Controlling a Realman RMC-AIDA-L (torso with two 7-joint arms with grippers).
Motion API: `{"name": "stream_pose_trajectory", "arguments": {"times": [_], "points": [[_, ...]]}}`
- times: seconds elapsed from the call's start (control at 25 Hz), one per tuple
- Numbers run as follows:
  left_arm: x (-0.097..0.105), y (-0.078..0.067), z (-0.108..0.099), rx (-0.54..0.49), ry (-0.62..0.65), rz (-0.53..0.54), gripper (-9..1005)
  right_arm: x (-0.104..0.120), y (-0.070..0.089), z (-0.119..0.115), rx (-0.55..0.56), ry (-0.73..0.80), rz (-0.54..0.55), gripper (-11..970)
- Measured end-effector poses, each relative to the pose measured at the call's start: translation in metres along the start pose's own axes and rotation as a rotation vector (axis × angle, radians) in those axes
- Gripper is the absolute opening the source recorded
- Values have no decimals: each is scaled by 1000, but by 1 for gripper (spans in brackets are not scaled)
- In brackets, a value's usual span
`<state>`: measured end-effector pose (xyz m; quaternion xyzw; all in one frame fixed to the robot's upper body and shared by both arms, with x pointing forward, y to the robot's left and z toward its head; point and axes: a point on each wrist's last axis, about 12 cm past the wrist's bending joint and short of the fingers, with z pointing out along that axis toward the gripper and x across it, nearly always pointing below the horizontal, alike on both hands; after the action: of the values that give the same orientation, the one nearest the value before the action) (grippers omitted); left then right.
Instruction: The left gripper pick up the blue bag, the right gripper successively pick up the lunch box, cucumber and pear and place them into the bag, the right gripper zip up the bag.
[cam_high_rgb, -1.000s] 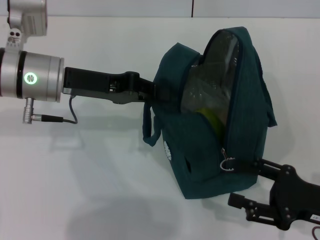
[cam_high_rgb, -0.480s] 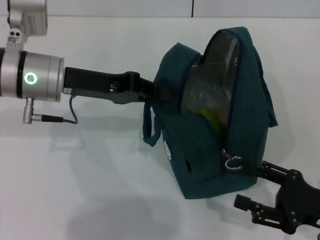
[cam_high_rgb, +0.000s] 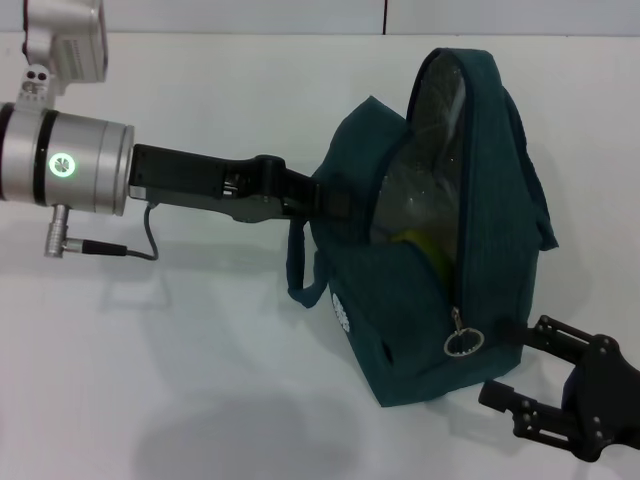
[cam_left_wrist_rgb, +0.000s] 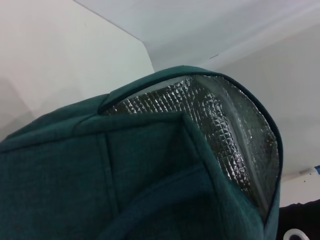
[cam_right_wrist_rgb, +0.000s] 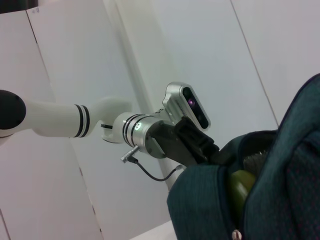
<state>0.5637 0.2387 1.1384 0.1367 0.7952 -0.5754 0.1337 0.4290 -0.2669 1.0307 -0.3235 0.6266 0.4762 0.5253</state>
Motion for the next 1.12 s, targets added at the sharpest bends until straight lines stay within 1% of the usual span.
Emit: {"name": "stream_pose_trajectory", "arguments": {"times": [0.16,0.44,0.76,1.12], "points": [[2,-1,1,12,2,-1,38,-1,-2,5,-13,6,-7,720],[3,-1,1,19,6,-2,37,-1,-7,11,-1,29,-11,718],[2,-4,2,35,10,10,37,-1,-10,26,-53,74,-23,715],[-1,-6,3,41,11,19,39,-3,-12,33,-62,78,-33,711]]}}
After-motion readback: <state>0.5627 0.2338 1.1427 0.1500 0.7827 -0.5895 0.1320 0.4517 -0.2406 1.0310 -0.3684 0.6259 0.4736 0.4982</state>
